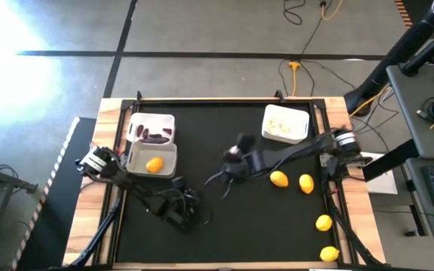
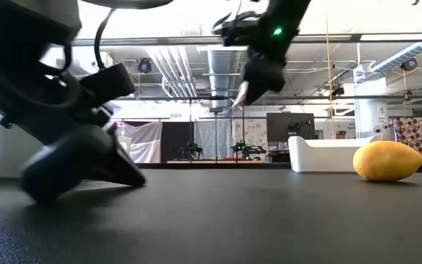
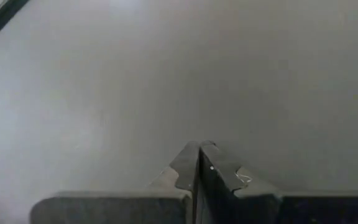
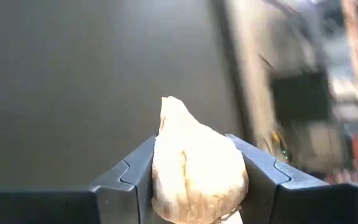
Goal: Sort produce into baskets
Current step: Put the garlic into the right white bin
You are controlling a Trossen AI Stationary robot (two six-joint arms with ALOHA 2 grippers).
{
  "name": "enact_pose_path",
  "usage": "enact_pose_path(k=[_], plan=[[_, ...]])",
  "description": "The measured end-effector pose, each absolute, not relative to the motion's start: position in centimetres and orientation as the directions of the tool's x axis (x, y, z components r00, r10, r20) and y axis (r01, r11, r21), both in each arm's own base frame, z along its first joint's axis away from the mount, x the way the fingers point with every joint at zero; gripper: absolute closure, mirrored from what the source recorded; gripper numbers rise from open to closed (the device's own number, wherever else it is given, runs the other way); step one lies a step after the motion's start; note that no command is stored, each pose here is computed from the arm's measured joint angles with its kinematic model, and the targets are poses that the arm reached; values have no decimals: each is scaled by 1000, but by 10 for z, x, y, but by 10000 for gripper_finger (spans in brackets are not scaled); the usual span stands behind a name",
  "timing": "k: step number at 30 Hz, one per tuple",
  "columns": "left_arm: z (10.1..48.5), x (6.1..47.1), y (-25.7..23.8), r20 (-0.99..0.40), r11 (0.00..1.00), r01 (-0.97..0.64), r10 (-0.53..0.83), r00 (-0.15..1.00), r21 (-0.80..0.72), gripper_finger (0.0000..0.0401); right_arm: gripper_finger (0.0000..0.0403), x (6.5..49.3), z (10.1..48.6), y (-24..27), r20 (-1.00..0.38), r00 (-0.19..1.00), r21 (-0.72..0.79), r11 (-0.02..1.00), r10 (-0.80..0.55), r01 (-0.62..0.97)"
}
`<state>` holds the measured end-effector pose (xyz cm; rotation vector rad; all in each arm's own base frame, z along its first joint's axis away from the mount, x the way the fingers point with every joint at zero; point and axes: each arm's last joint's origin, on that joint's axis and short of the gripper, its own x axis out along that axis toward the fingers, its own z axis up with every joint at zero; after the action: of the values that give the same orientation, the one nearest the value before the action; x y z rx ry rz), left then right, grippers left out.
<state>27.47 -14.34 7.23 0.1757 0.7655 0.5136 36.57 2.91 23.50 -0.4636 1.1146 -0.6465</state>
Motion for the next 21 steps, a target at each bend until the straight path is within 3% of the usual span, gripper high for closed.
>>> enact_pose_path(k=[5,12,21], plan=[[73,284,-140,-532,858,-461,505,680,225,401,251,317,255,-30,-645,174,-581,626,-744,521],[69,296,-135,-476,854,-485,511,716,189,401,242,250,229,-105,-693,-57,-522,445,-719,728],[74,326,-129,-446,829,-518,553,704,211,401,208,217,186,-138,-799,-59,-405,463,-598,788]])
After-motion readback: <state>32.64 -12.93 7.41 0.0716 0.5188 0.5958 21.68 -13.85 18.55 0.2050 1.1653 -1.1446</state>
